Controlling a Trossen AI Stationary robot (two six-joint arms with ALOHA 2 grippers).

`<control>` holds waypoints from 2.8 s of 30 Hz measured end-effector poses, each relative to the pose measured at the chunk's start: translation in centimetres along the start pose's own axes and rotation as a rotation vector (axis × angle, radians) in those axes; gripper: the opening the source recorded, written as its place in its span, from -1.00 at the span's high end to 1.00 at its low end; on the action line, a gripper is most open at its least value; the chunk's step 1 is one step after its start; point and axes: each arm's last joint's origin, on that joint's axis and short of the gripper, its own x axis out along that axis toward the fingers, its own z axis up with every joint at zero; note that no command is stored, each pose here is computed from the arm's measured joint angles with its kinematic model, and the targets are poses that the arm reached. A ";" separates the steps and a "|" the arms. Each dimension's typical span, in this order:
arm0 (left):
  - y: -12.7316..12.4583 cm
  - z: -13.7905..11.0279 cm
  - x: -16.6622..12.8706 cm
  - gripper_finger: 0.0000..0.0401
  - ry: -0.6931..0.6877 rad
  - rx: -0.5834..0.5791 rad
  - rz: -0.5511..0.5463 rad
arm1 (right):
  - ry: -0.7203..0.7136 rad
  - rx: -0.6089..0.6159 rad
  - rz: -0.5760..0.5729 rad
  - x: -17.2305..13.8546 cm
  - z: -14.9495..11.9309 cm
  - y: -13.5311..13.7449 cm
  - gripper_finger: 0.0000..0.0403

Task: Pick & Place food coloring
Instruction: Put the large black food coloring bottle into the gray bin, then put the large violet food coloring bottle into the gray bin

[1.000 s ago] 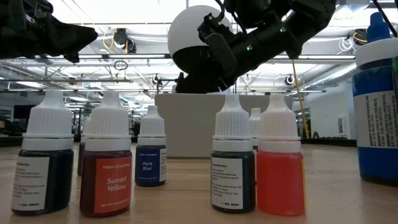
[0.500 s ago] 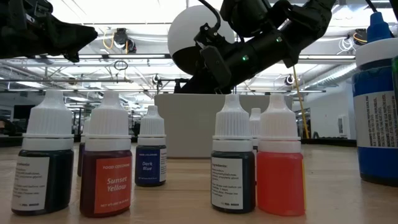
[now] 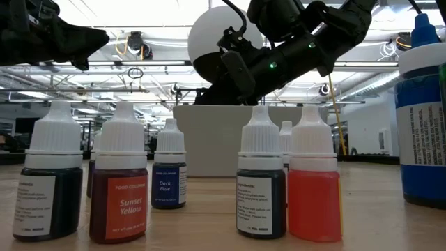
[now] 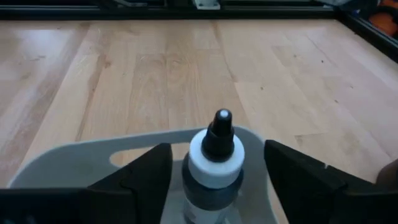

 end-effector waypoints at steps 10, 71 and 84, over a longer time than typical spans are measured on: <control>0.0 -0.1 0.0 0.62 0.009 0.045 -0.001 | 0.011 -0.007 0.000 0.0 -0.1 0.0 -0.42; 0.2 -0.5 0.0 0.62 0.056 0.042 0.090 | 0.031 -0.141 0.069 -17.9 4.5 6.9 -0.42; 0.2 -0.5 0.0 0.62 0.056 0.036 0.090 | -0.144 -0.059 0.304 -22.4 -0.9 9.9 -0.42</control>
